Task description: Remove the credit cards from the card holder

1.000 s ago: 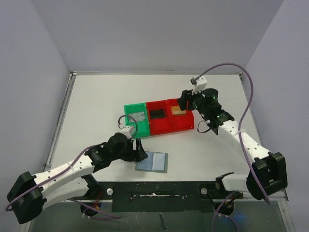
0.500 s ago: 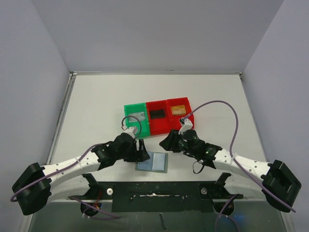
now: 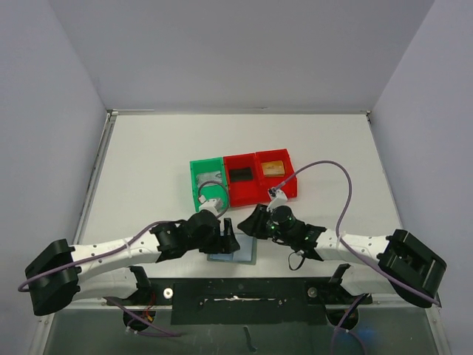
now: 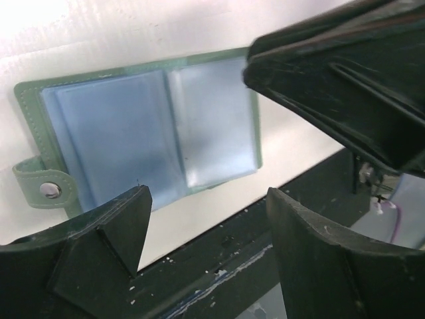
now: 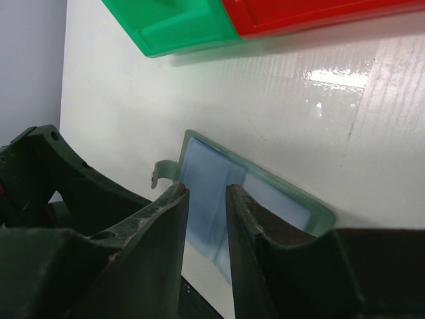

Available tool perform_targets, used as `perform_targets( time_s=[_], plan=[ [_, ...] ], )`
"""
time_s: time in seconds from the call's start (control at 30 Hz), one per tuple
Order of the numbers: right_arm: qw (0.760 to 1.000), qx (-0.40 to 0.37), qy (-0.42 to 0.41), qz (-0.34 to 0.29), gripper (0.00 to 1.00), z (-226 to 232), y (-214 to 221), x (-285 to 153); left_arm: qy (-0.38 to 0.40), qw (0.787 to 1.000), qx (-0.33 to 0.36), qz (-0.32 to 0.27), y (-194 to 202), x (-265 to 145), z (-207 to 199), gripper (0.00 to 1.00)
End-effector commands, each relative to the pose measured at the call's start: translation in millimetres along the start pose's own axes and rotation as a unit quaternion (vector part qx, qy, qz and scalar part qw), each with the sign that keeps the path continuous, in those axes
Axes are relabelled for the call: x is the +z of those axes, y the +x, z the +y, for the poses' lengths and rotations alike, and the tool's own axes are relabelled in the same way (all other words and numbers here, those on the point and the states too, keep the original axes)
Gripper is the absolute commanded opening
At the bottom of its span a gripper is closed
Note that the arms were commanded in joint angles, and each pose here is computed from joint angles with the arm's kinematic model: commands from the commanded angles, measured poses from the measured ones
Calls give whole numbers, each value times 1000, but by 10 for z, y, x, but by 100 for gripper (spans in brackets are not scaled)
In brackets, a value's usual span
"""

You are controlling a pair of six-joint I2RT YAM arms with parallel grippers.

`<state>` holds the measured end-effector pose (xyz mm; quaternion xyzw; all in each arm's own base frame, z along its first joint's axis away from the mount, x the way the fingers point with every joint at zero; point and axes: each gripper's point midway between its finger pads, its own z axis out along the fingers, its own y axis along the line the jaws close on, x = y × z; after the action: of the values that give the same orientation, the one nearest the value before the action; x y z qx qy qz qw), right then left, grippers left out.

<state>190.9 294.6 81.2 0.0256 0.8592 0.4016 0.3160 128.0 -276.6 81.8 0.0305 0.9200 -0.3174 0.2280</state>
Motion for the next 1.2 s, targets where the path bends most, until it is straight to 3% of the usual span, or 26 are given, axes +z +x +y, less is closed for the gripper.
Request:
perform_targets(
  time_s=[0.0, 0.43, 0.83, 1.17],
  plan=[
    [999, 13, -35, -18, 30, 147, -43, 27, -35, 999, -8, -13, -19, 120, 90, 69],
    [998, 1, 1, 57, 29, -54, 388, 187, -150, 988, 25, -11, 39, 297, 563, 70],
    [996, 10, 60, 62, 25, -332, 495, 174, -157, 986, 46, -44, -128, 160, 460, 70],
    [996, 7, 47, 71, 24, -292, 534, 203, -170, 983, 71, -3, 54, 358, 452, 68]
  ],
)
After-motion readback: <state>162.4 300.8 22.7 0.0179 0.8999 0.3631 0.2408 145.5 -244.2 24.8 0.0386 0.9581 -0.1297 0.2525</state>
